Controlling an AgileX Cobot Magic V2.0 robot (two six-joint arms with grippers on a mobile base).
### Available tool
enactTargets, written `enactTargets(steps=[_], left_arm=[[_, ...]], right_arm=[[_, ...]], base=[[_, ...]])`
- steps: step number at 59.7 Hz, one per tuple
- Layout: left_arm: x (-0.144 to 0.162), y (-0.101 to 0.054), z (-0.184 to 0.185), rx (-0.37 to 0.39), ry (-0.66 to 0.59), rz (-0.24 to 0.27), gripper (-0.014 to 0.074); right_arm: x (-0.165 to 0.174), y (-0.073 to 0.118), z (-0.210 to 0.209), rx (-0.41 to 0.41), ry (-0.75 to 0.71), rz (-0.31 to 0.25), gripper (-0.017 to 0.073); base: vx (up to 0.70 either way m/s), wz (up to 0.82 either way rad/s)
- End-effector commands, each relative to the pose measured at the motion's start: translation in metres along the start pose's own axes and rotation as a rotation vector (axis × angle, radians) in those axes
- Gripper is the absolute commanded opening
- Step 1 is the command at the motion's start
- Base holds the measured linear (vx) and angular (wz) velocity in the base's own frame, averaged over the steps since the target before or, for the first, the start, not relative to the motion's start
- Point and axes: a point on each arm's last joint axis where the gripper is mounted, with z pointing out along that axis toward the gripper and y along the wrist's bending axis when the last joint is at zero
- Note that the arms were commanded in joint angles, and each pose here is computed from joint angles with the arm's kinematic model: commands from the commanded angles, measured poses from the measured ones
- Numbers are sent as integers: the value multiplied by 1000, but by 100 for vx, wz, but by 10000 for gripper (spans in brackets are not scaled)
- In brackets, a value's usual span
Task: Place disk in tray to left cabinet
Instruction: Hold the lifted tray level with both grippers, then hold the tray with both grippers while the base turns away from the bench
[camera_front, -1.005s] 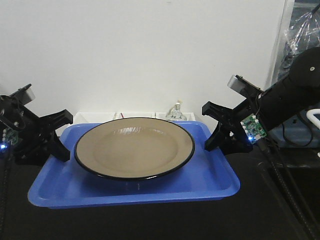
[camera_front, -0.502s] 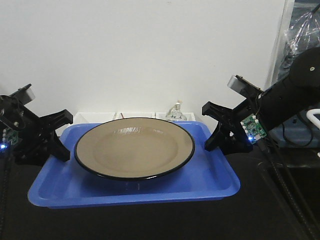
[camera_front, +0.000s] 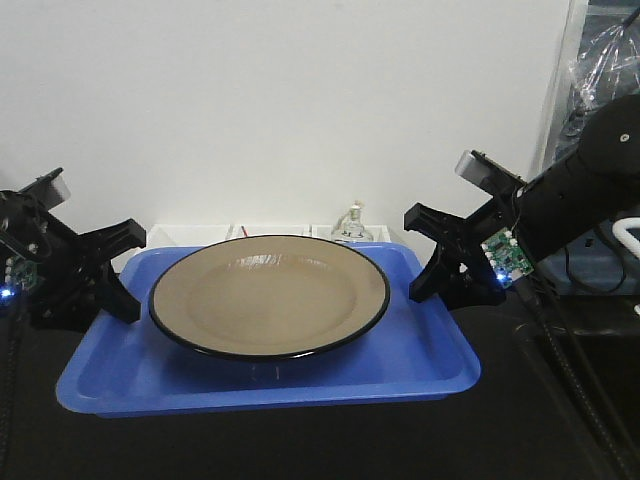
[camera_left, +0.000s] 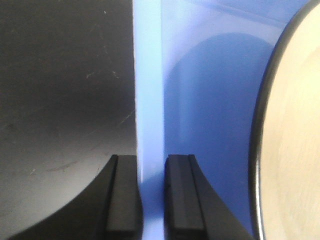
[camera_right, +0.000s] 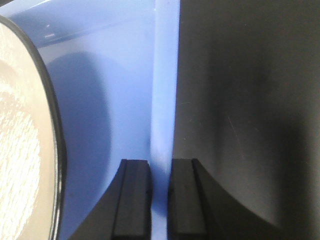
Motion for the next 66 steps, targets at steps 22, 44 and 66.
enactTargets(steps=[22, 44, 66], left_arm=[[9, -42, -30, 260, -61, -17, 0], [9, -42, -30, 260, -61, -17, 0], [9, -42, -30, 260, -60, -17, 0]], right_arm=[[11, 41, -32, -223, -26, -13, -4], [11, 41, -32, -223, -26, -13, -4], [11, 42, -31, -224, -23, -14, -4]], base=[[-3, 2], [-15, 1], [-17, 25]])
